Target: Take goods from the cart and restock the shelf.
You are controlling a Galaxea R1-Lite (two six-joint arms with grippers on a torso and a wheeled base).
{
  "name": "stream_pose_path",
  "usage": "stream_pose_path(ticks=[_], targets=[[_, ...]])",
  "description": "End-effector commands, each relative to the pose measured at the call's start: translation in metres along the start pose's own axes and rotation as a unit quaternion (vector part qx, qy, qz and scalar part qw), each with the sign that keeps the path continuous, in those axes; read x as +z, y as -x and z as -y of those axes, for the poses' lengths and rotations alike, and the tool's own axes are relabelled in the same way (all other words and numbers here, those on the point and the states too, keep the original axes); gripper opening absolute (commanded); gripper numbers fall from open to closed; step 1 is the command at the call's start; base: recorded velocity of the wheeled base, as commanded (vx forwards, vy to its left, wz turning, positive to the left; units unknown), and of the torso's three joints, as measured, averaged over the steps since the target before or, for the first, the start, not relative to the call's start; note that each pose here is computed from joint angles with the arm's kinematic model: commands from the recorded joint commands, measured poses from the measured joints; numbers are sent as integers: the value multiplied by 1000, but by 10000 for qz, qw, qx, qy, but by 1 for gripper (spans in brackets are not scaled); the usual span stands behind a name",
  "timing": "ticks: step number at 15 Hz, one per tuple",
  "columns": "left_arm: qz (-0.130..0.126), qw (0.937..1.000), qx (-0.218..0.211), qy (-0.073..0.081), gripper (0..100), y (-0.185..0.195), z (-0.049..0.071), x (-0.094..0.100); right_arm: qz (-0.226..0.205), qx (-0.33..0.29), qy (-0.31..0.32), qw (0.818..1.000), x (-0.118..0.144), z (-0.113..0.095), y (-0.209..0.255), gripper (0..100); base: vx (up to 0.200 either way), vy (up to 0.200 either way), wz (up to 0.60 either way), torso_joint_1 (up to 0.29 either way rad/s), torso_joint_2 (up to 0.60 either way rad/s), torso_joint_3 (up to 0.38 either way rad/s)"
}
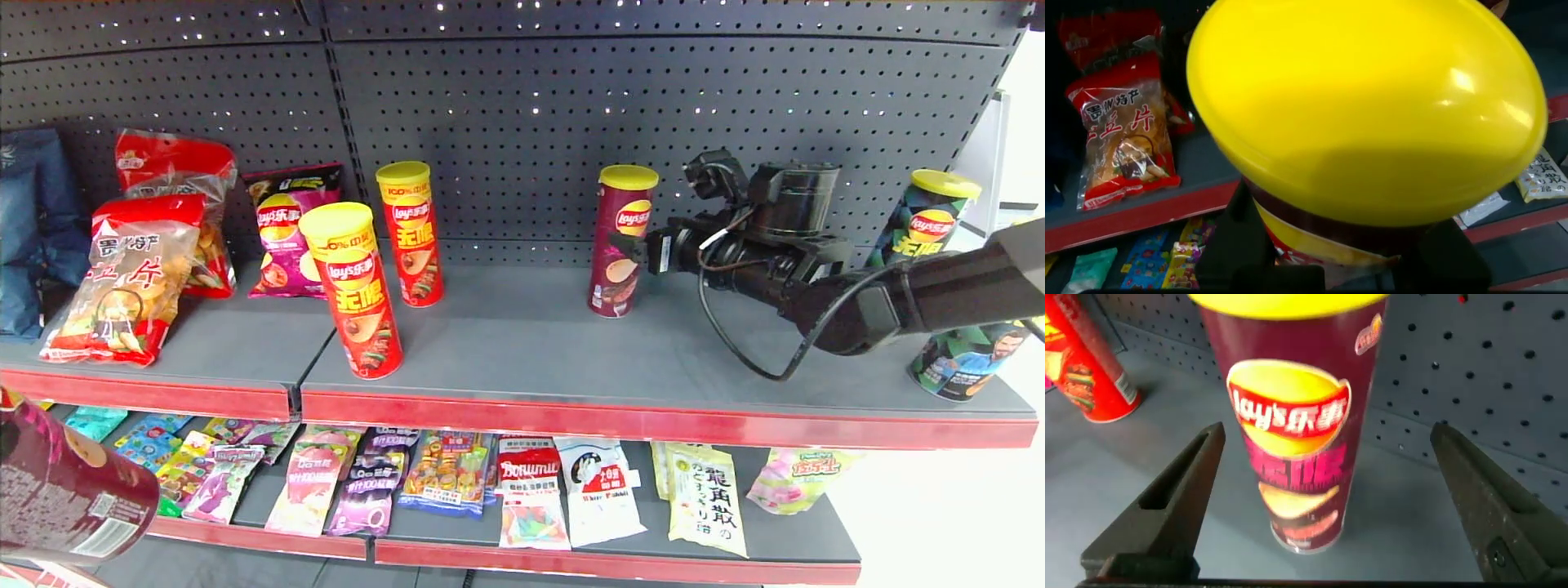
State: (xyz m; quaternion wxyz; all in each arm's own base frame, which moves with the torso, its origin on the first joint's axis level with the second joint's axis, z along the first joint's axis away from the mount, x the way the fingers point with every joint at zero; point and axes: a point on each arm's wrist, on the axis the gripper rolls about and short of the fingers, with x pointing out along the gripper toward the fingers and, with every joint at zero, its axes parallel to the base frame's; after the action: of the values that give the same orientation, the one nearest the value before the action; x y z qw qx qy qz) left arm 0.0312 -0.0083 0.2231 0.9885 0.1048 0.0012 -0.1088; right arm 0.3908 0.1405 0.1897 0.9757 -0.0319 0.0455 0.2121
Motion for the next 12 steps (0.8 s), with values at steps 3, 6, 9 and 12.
stream_pose_path(ticks=[3,6,9,12], targets=[[-76,10000,-22,-7,0,-3,1,-1,134,97,21,9999,2,-7,-16,100,0,0,0,0,0,0],[-61,10000,-19,-5,0,-4,0,2,243,122,40,9996,1,-10,-34,100,0,0,0,0,0,0],[-31,10000,-13,0,0,-5,0,5,296,119,44,9995,-1,-10,-45,100,0,0,0,0,0,0],[-91,10000,-25,-9,0,-7,0,5,250,106,40,9996,-7,-10,-50,0,0,0,0,0,0,0]])
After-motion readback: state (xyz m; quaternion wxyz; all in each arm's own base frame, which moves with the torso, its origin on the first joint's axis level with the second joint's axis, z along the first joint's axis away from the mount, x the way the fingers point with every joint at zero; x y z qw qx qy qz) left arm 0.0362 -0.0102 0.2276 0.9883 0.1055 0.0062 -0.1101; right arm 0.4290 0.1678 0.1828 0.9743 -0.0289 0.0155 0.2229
